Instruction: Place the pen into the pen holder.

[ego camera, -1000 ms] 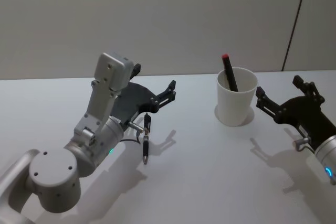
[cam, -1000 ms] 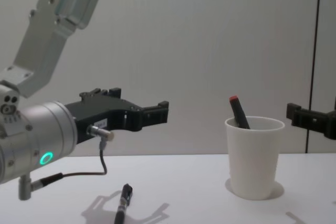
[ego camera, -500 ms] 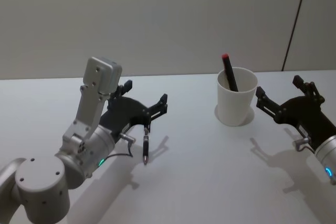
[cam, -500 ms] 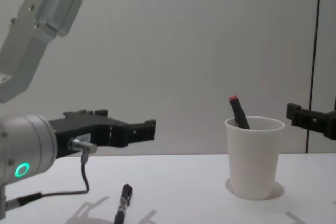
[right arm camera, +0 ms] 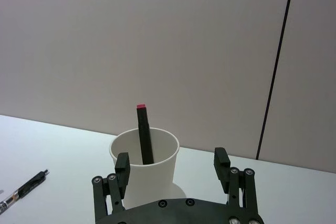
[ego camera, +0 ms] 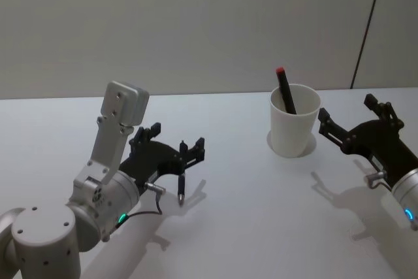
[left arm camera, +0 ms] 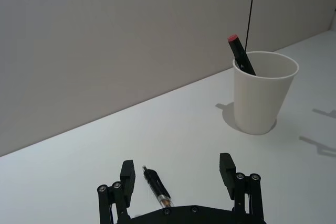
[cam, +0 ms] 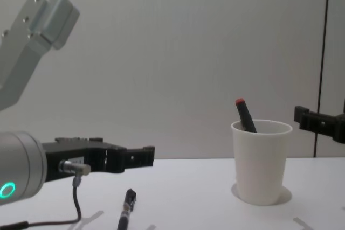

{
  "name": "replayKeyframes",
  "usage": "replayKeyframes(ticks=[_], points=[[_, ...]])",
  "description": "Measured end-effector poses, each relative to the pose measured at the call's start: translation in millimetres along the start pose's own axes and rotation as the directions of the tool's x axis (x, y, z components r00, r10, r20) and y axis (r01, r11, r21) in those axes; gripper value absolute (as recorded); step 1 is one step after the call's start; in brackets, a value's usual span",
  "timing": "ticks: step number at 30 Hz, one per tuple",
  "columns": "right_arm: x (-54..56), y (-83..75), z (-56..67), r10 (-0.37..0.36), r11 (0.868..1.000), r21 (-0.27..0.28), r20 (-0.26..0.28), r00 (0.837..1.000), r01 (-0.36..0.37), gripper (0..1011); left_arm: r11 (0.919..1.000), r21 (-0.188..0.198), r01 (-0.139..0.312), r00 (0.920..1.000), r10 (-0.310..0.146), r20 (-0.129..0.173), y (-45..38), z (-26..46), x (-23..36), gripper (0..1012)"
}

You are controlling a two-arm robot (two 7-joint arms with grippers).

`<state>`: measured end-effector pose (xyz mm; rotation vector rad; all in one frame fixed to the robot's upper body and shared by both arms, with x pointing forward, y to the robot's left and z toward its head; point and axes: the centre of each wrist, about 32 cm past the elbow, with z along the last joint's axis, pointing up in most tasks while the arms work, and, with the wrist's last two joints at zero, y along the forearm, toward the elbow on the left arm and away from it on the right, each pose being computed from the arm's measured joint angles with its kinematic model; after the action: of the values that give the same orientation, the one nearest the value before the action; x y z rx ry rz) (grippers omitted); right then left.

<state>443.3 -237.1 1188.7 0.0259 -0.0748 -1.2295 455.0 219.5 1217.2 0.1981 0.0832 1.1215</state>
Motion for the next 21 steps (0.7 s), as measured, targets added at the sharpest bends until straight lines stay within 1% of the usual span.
replayKeyframes(ticks=[4,10,11,13,21], points=[[0.0,0.0,0.0,0.000,1.000,0.000,0.000,1.000,0.000,1001,0.9996,0.030,-0.002,0.9999,0.002,-0.014,1.4,0.5,-2.7,1001],[0.0,0.0,0.0,0.000,1.000,0.000,0.000,1.000,0.000,1001,0.9980,0.063,-0.007,0.9995,0.009,-0.031,0.0,-0.2,-6.5,1001],[0.0,0.0,0.0,0.000,1.000,0.000,0.000,1.000,0.000,1001,0.9980,0.063,-0.007,0.9995,0.009,-0.031,0.0,-0.2,-6.5,1001],[0.0,0.0,0.0,0.000,1.000,0.000,0.000,1.000,0.000,1002,0.9967,0.080,-0.013,0.9992,0.016,-0.038,-2.1,-1.4,-7.9,1001],[0.0,0.0,0.0,0.000,1.000,0.000,0.000,1.000,0.000,1002,0.9934,0.113,-0.022,0.9983,0.028,-0.051,-9.3,-4.4,-10.5,1001]])
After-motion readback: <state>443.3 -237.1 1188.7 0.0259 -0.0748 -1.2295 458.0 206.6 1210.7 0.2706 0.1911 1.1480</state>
